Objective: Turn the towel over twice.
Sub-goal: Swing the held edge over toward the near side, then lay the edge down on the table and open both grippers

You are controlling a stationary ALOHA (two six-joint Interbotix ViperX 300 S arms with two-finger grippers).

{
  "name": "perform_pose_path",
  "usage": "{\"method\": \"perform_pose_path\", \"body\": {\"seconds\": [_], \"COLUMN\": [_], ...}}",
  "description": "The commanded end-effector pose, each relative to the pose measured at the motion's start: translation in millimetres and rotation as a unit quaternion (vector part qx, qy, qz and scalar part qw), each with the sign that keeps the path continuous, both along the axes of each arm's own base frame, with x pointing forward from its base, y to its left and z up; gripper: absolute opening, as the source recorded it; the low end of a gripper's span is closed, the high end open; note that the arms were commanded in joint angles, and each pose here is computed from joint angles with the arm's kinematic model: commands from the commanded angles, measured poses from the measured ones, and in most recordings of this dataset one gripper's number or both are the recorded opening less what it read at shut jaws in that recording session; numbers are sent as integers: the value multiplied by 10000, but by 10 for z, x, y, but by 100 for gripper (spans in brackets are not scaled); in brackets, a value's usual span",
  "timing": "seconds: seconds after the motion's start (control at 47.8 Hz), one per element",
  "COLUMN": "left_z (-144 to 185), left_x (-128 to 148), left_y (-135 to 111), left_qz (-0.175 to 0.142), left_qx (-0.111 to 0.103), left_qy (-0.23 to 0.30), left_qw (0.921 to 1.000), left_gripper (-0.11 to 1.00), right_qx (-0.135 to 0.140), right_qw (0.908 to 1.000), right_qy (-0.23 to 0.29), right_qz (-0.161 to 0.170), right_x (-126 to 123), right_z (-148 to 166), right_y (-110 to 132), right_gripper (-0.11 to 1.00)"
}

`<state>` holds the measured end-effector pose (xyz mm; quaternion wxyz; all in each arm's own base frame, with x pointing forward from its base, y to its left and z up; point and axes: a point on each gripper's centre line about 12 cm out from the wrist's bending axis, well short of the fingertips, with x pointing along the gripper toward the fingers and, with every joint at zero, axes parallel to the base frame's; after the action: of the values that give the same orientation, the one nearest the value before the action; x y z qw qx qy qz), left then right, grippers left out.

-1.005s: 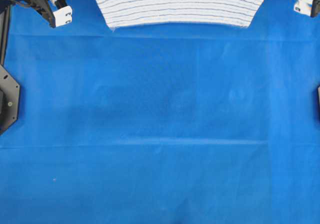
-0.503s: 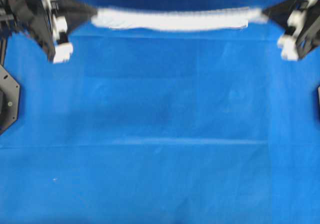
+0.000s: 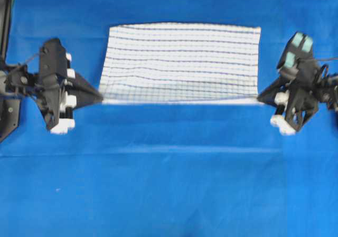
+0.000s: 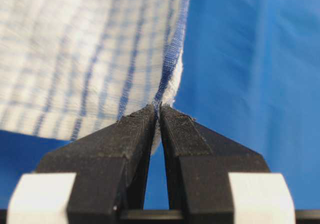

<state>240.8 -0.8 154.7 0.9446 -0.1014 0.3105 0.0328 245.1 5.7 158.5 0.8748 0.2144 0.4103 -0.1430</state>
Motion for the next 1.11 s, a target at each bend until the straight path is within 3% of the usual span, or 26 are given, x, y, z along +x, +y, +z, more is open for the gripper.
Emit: {"method": "perform_pose_path", "body": {"seconds": [0.0, 0.126, 0.272, 0.419, 1.005, 1.089], "left_z": [-62, -207, -356, -446, -465, -458], "left_x": [48, 93, 154, 182, 160, 169], "left_y": [-161, -360, -559, -636, -632, -634], "left_qz": [-224, -496, -822, -946, -975, -974], "left_qx": [-130, -255, -252, -223, -177, -175], "left_qy": [12, 203, 359, 521, 608, 616], "left_qw": [9997, 9982, 9957, 9939, 9932, 9932], "left_gripper": [4, 4, 4, 4, 5, 12], "right_qx": [154, 348, 486, 498, 480, 477], "right_qw": [9996, 9987, 9974, 9967, 9964, 9965], "right_qy": [17, 173, 322, 393, 408, 391], "right_qz": [225, 338, 428, 504, 566, 570], "right_x": [65, 95, 138, 184, 252, 264], "right_z": [-30, -106, -173, -205, -210, -197], "right_y": [197, 412, 607, 696, 750, 753], "right_gripper": [5, 5, 5, 5, 5, 6]}}
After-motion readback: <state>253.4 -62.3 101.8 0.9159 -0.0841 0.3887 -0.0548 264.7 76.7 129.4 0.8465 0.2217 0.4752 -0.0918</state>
